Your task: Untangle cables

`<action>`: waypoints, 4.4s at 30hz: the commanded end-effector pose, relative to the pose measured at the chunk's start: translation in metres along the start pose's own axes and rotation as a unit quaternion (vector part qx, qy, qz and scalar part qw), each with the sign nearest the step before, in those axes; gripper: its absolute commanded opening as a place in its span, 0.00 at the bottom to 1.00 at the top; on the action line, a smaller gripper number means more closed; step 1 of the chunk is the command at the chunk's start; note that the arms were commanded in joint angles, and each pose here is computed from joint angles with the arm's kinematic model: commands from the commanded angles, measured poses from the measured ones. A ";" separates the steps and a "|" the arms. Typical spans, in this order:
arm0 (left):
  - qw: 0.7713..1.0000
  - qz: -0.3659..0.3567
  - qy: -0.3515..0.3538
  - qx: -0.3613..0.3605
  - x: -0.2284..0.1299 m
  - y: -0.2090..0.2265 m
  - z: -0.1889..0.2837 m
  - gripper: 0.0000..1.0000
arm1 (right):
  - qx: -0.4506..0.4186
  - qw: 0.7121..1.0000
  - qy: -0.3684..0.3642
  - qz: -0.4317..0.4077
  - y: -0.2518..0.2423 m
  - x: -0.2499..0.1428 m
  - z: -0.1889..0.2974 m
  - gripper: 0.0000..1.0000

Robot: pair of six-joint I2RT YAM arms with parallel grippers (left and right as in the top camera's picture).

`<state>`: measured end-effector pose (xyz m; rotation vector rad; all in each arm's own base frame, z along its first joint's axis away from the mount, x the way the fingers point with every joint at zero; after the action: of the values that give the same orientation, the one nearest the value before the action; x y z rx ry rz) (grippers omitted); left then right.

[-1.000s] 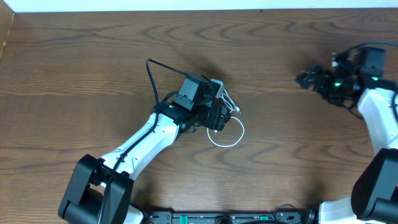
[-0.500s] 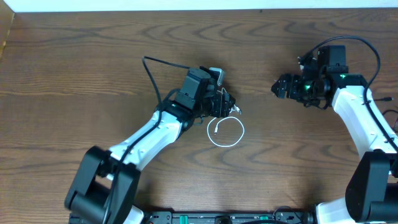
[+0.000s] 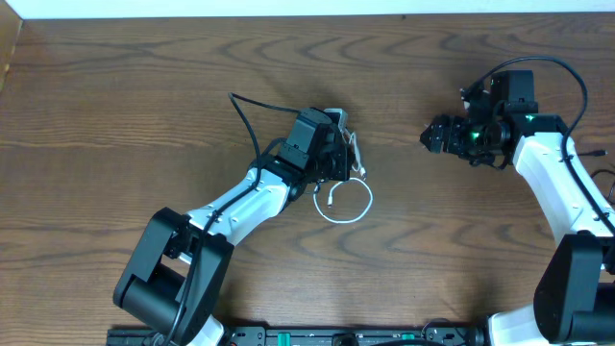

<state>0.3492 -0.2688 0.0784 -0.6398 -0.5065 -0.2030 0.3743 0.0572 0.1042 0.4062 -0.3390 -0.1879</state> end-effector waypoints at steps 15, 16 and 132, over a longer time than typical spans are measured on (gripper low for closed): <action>0.987 -0.116 0.005 -0.113 0.000 -0.066 0.085 0.07 | 0.147 0.975 0.051 0.159 0.076 -0.032 -0.003 0.88; 0.987 -0.117 0.003 -0.114 0.001 -0.066 0.086 0.08 | 0.150 0.973 0.054 0.165 0.081 -0.035 -0.004 0.88; 0.988 -0.095 0.117 -0.015 -0.053 -0.022 0.089 0.07 | -0.198 0.975 -0.063 0.080 0.016 -0.003 -0.013 0.01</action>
<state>0.2500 -0.2480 0.1325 -0.7318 -0.2855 -0.4786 0.3751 0.0807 0.0983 -0.0124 -0.4408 -0.0962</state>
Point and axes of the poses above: each gripper's point midway between its finger pads, its own z axis back along the fingers, its own y axis along the line the jaws close on, x = y × z, the point moved 1 cm from there along z, back along the fingers, and after that the axes turned 2 degrees about -z, right-handed, at the moved point
